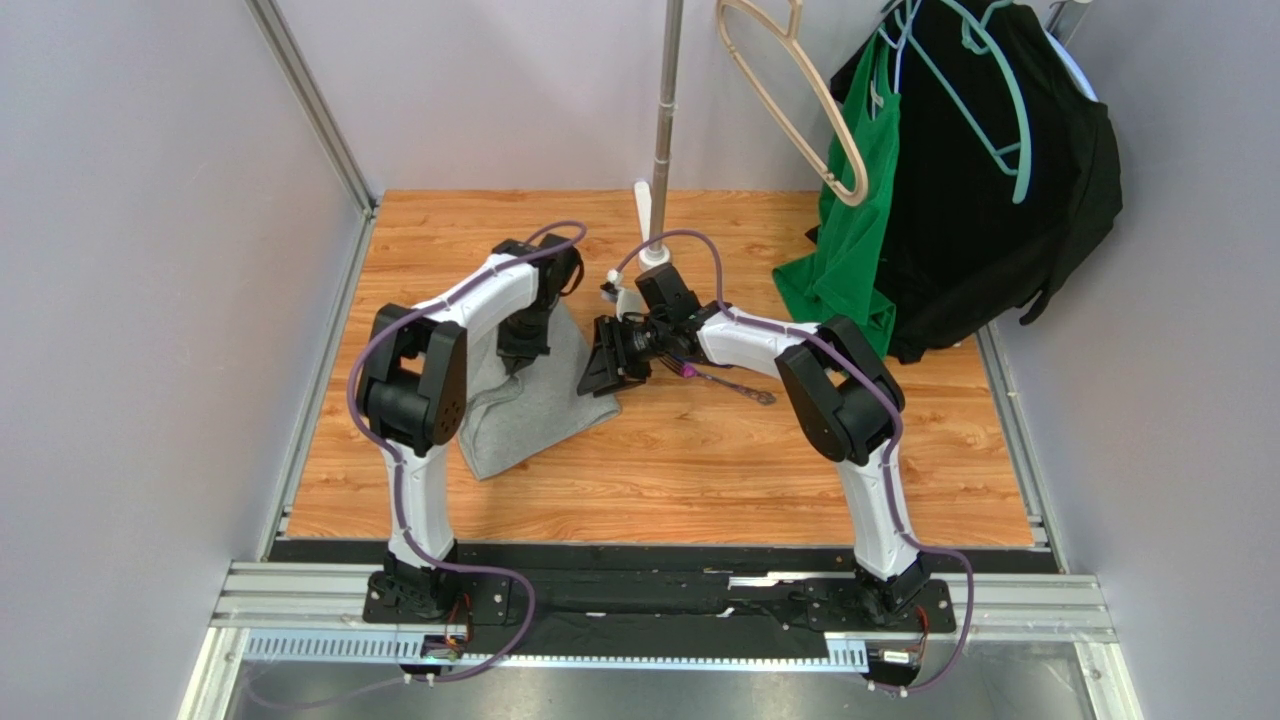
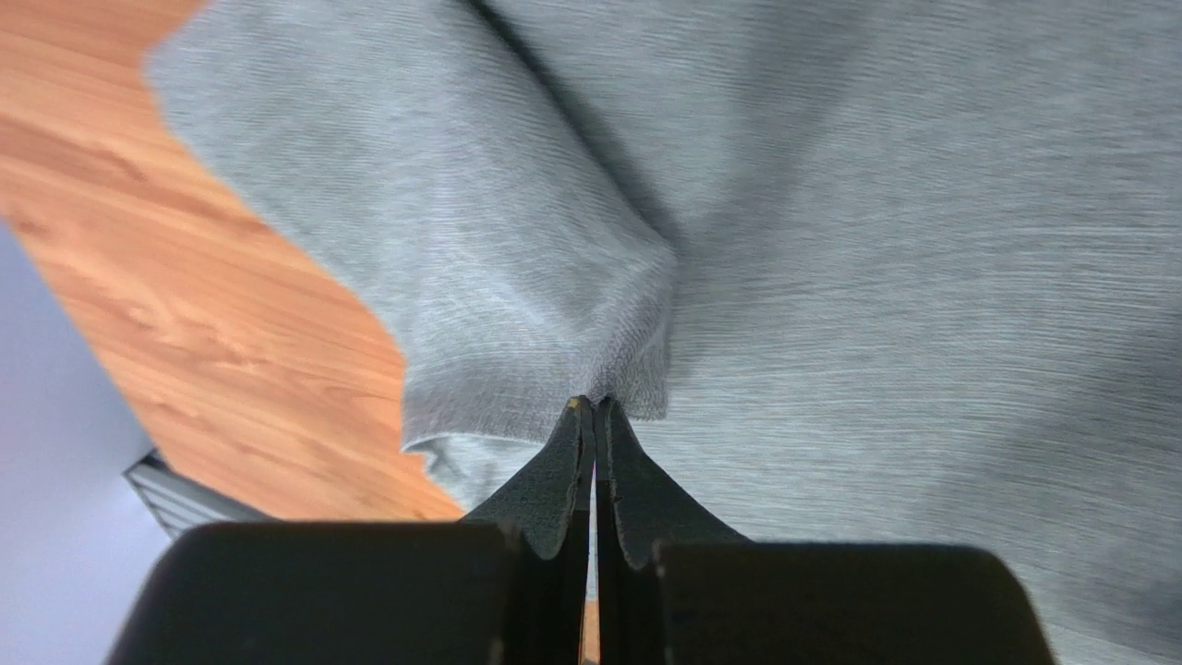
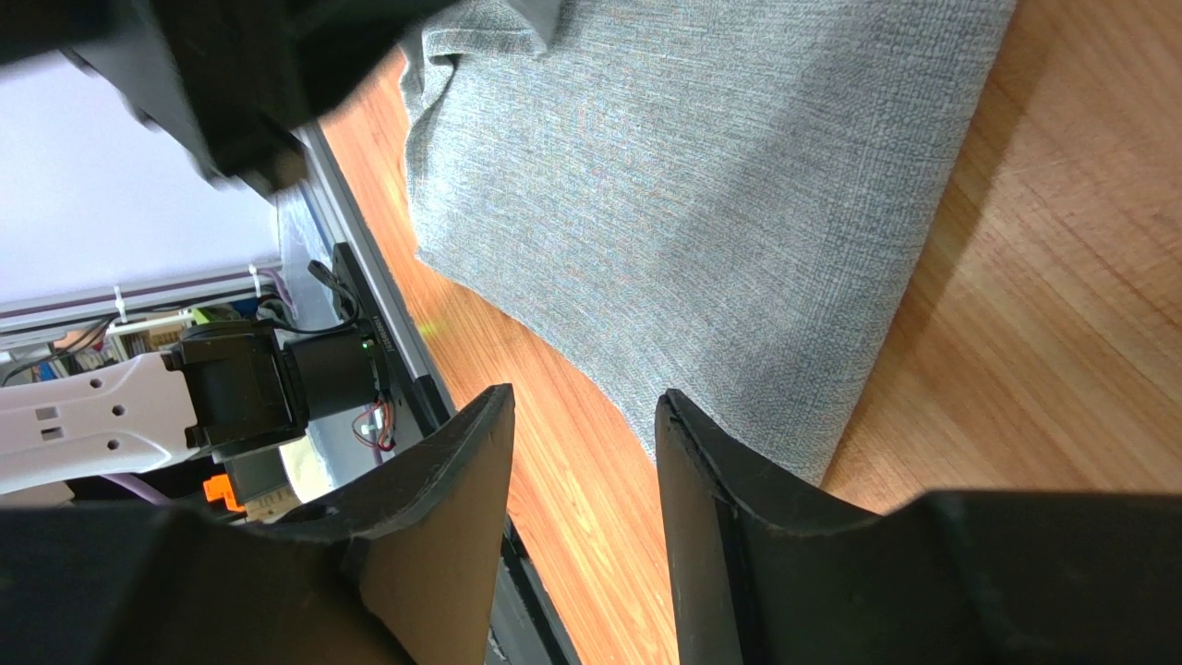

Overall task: Fold the napkin into a case and place the utensils inside
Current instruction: Fold the rectangle-folded napkin at the center of the board.

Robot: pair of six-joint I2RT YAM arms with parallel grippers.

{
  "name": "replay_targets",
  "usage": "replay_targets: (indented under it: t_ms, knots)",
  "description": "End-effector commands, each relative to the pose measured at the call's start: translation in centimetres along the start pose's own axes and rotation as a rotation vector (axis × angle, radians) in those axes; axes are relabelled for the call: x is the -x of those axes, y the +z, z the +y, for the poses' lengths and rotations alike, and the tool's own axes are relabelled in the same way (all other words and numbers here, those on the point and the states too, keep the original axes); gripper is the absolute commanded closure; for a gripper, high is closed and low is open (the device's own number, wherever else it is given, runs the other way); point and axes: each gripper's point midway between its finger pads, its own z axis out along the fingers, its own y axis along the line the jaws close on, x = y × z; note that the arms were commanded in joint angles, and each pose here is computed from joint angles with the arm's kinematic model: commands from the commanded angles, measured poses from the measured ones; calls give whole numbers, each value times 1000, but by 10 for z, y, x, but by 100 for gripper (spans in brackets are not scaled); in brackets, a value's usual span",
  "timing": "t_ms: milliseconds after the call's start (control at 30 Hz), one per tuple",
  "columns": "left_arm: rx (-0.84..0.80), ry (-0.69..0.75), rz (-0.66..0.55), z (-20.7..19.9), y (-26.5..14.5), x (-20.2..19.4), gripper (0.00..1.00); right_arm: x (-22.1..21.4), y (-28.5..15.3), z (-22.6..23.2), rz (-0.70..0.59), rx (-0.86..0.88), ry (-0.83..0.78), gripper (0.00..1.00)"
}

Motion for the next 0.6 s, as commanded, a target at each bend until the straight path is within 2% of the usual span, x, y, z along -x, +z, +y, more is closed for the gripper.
replay_targets:
  t_ms: [0,67,133,267,333,467,500,533,567]
  knots:
    - [61,-57,-69,72,-26,20,100,12,-10,29,-41,57,-66,54]
    - [93,-77,-63,95,-22,24,98,11,-7,30,-35,58,-66,55]
    - [141,-122,-43,126,-12,30,92,12,-6,32,-35,58,-69,55]
    - [184,-191,-35,159,-19,42,63,0,-3,27,2,-21,-80,54]
    - [155,-218,-70,160,-37,50,62,-2,0,23,-4,-87,-112,54]
    - [-7,-269,-127,133,-56,52,63,-13,4,7,29,-204,-105,54]
    - [-146,-265,-120,108,-59,51,67,-15,5,2,37,-230,-111,54]
    - [-224,-271,-154,92,-57,61,78,-15,6,-3,34,-270,-123,55]
    - [-268,-257,-127,76,-50,55,81,-18,6,-8,48,-296,-130,55]
